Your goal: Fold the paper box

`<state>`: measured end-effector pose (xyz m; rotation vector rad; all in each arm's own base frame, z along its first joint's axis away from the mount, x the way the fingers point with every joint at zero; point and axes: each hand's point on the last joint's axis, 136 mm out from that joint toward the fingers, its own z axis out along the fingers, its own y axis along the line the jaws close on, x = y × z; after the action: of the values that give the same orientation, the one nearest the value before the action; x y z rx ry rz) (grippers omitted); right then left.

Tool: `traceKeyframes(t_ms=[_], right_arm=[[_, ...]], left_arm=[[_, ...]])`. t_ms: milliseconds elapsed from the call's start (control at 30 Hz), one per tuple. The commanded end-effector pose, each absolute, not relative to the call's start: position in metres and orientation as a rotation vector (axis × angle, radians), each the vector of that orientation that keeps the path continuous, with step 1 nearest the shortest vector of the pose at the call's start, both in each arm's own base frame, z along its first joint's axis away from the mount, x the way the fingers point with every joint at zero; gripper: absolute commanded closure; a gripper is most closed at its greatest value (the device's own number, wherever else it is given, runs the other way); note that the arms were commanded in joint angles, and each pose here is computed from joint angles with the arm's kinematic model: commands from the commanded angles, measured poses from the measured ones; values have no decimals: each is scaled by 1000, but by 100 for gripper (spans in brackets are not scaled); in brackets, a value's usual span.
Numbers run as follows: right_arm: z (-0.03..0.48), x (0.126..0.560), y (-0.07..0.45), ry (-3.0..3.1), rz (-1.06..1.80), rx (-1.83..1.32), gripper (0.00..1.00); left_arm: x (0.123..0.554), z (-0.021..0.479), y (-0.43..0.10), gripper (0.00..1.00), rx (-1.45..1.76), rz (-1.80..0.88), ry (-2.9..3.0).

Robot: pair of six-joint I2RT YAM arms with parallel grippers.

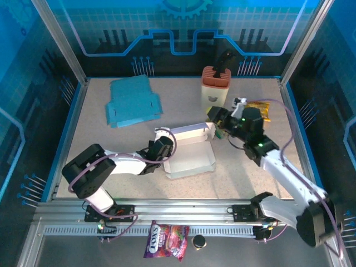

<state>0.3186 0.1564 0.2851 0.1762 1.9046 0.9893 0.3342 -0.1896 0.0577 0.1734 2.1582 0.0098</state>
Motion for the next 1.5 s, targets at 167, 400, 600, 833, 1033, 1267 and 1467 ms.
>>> traceKeyframes(t_ms=[167,400,600,833,1033,1267,1467], right_arm=[[170,295,96,1978,463,-149,59],[135,285,106,2010,548,-62,58],[131,282,92,1988,421,-27,57],[119,265,82,1996,380,35,58],[111,254,85,2015,386,63,59],[107,240,97,2015,363,41,59],[105,236,103,1993,339,0,58]], left_arm=[[307,47,-183,100,420,57,2242],[286,40,-186,100,471,-54,2315],[273,47,-202,100,573,-192,2276],[287,49,-220,100,660,-229,2264],[293,38,-221,100,650,-289,2294],[307,32,-217,100,625,-285,2315],[325,31,-215,100,592,-284,2321]])
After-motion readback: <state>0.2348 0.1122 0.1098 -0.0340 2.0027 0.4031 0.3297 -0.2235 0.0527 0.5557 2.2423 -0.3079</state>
